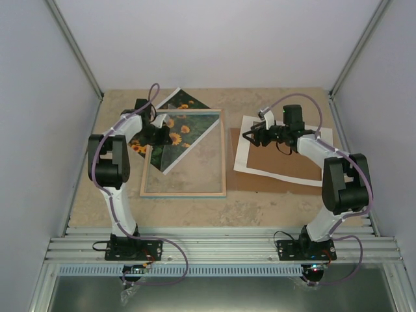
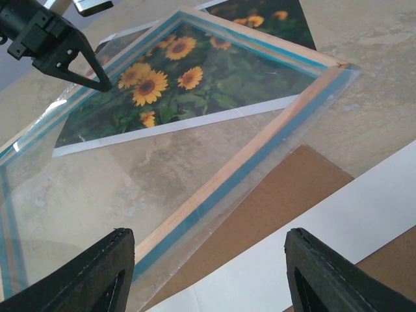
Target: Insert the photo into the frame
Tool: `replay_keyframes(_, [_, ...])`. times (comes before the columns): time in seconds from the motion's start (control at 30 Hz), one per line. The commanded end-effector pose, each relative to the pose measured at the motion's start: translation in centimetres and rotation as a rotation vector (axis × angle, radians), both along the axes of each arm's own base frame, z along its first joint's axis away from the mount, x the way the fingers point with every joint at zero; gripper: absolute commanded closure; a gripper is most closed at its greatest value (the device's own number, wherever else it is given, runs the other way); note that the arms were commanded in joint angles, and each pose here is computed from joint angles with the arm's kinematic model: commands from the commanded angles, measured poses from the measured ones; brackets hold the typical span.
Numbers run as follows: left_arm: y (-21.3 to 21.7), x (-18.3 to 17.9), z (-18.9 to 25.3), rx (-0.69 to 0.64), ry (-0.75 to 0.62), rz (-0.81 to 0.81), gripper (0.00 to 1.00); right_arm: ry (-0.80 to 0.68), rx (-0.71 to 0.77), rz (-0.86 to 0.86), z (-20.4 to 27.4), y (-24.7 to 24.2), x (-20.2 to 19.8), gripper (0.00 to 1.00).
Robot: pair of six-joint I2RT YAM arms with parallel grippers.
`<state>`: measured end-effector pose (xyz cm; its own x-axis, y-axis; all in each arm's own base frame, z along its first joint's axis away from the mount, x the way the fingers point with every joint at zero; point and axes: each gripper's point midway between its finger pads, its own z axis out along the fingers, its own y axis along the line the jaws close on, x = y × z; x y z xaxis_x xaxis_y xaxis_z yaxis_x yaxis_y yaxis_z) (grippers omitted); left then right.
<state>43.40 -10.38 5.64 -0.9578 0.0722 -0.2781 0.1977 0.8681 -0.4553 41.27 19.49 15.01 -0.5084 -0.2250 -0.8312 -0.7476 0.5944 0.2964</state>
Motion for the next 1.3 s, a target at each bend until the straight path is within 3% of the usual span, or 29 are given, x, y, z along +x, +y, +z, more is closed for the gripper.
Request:
replay_keyframes(0.0, [0.6,1.3,0.3,0.043,-0.054,0.001,1.00,0.000,-0.012,0.010,-0.9,0.2,-0.1,0.36])
replay_keyframes(0.33, [0.1,0.6,2.6,0.013,-0.100,-0.031,1.00,0.001,-0.011,0.010,-1.0,0.2,-0.1,0.36])
replay_keyframes(1.03, [1.5,2.6,-0.1,0.082,-0.082,0.017,1.00,0.009,-0.017,0.011,-1.4,0.1,-0.3,0.36])
replay_keyframes(1.27, [0.8,2.2,2.4,0.040,-0.128,-0.011,1.00,0.013,-0.018,0.010,-1.5,0.1,-0.3,0.36])
